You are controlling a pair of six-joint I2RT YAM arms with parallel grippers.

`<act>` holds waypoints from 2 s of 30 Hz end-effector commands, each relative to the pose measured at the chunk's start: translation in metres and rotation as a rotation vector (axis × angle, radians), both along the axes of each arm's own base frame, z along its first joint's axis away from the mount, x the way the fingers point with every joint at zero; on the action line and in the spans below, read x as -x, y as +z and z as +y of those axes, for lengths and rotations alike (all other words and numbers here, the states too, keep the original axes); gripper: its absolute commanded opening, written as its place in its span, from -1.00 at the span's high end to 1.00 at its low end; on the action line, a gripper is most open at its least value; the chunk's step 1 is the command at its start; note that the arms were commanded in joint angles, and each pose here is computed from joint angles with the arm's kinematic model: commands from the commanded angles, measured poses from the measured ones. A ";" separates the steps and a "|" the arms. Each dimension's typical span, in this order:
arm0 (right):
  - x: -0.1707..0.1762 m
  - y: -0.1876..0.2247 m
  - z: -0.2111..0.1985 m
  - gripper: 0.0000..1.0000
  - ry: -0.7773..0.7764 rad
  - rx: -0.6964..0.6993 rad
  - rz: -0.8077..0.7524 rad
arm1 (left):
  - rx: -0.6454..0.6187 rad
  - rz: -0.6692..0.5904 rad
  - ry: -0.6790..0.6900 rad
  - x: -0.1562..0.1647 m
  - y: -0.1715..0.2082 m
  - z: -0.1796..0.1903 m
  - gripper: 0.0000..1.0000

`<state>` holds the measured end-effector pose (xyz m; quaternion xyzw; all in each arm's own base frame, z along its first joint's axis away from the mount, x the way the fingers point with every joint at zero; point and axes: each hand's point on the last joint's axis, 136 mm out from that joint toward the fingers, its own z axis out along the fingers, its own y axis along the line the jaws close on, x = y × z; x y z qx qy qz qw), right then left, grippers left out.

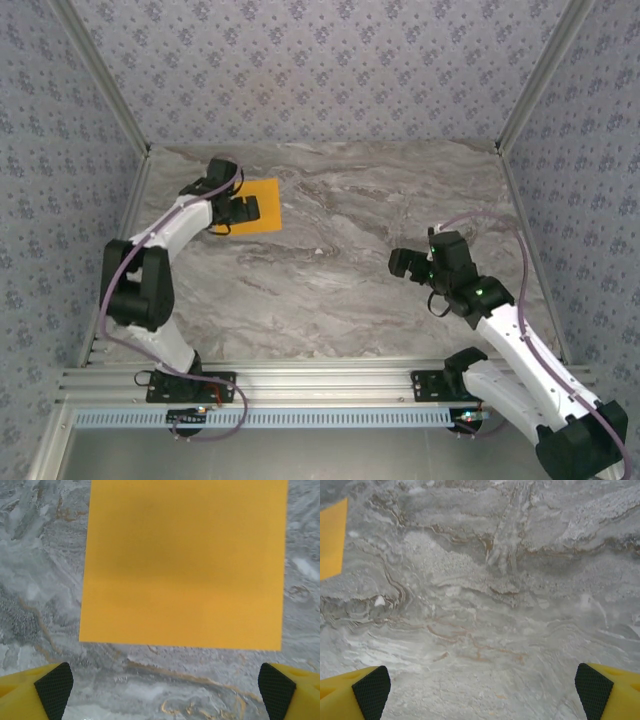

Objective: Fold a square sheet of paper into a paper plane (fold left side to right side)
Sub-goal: Move the square sheet of paper to the center of the table.

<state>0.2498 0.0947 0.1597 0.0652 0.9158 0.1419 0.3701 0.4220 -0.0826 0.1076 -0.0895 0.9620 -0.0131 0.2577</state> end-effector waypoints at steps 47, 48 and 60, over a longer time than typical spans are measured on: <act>0.032 -0.008 -0.001 -1.00 0.022 0.110 0.052 | -0.122 0.342 -0.255 0.110 -0.129 -0.132 -0.96; 0.033 -0.008 -0.002 -1.00 0.018 0.111 0.050 | -0.117 0.345 -0.275 0.117 -0.130 -0.141 -0.96; 0.033 -0.012 -0.005 -1.00 -0.001 0.112 0.041 | 0.002 0.304 -0.389 0.170 -0.111 -0.218 -0.96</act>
